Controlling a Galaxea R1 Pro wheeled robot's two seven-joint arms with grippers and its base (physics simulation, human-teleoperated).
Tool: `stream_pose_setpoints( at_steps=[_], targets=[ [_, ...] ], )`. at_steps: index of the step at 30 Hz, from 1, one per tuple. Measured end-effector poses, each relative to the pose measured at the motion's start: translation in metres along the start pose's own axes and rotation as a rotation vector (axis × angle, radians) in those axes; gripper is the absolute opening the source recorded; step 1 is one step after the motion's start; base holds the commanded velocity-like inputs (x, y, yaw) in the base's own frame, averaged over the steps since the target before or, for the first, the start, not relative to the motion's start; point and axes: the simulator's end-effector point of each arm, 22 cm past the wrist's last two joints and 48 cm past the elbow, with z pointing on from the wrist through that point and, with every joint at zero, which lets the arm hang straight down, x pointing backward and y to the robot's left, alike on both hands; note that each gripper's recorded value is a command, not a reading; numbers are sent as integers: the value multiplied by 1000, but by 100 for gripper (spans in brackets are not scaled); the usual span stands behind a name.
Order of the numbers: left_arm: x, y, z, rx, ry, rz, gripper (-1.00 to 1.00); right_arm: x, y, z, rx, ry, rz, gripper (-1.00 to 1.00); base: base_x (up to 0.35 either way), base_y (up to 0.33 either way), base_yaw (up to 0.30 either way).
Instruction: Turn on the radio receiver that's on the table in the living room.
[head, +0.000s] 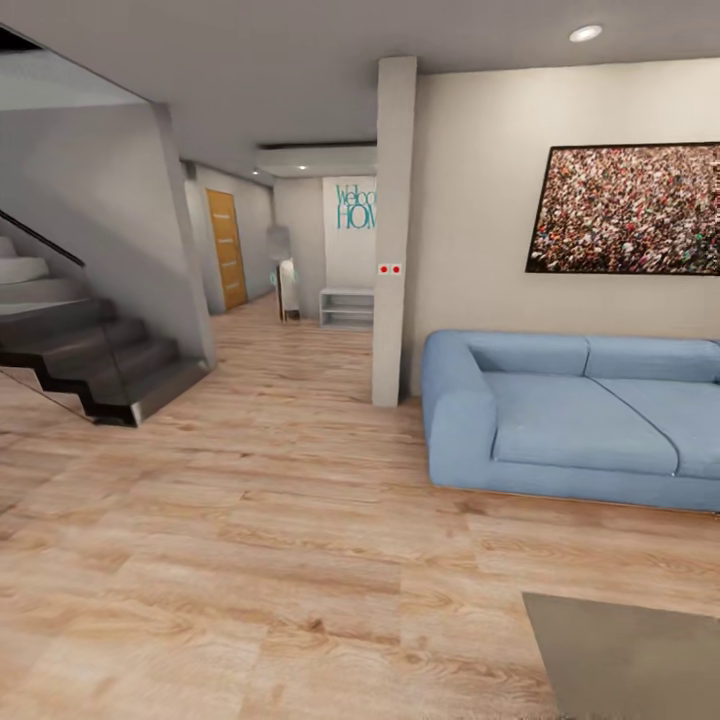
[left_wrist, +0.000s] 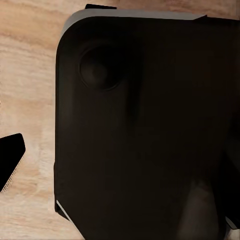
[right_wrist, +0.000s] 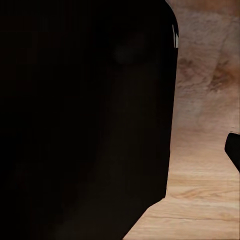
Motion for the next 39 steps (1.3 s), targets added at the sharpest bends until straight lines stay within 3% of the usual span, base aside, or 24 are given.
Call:
stream_pose_setpoints(
  at_steps=[39],
  targets=[
    [0,0,0,0,0,0,100,-7,0,0,-2,-31,-11,100,0,0,-290]
  ],
)
